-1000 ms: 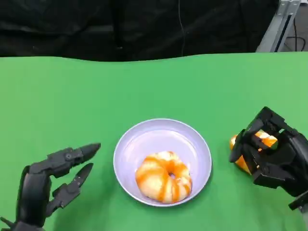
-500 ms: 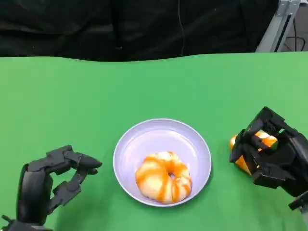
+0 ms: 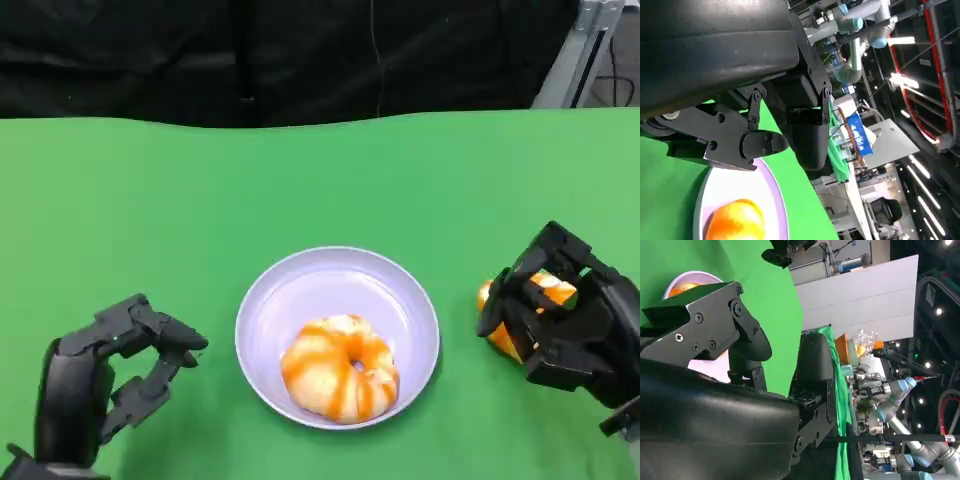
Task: Grasp the bread from the table and place it into the plate.
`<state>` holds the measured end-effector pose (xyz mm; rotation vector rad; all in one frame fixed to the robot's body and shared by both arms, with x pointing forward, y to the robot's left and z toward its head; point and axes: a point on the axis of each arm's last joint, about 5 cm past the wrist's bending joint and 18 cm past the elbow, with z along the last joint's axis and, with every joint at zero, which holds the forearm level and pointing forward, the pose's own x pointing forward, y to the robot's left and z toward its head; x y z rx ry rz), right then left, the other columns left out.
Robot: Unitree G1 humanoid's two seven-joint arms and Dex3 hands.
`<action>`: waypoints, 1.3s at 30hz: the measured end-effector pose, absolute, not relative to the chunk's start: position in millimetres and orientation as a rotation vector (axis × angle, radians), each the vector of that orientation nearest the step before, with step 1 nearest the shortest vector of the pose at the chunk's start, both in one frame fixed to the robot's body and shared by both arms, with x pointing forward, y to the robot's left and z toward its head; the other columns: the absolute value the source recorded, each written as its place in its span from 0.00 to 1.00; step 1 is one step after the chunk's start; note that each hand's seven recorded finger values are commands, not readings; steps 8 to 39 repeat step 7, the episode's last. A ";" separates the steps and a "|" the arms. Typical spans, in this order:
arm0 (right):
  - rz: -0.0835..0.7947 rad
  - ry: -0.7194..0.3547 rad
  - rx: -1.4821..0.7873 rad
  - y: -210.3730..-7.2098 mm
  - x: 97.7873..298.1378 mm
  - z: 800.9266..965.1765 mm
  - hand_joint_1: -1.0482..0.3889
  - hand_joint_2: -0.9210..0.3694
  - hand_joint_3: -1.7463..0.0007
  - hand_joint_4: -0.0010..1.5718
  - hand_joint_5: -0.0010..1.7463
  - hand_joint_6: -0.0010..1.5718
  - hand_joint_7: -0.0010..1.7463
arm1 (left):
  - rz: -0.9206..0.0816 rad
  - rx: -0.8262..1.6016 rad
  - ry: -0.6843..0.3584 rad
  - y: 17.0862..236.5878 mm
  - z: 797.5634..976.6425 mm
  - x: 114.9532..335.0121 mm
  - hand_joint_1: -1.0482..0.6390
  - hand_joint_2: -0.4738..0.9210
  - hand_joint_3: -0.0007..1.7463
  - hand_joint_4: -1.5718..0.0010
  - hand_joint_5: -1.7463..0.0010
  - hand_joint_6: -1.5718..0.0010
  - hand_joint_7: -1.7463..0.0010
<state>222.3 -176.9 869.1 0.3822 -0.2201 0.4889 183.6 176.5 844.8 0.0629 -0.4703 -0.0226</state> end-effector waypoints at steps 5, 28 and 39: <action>0.485 -0.221 0.390 -177.3 222.2 869.0 0.79 0.25 0.29 0.32 1.00 0.22 0.96 | -0.021 0.066 -0.475 177.0 845.3 183.3 0.60 0.99 0.29 0.52 0.14 0.46 0.33; 0.484 -0.223 0.394 -177.4 222.2 869.0 0.78 0.26 0.30 0.31 1.00 0.22 0.95 | -0.021 0.066 -0.477 177.0 845.5 183.3 0.61 0.99 0.28 0.52 0.15 0.46 0.33; 0.484 -0.223 0.394 -177.4 222.2 869.0 0.78 0.26 0.30 0.31 1.00 0.22 0.95 | -0.021 0.066 -0.477 177.0 845.5 183.3 0.61 0.99 0.28 0.52 0.15 0.46 0.33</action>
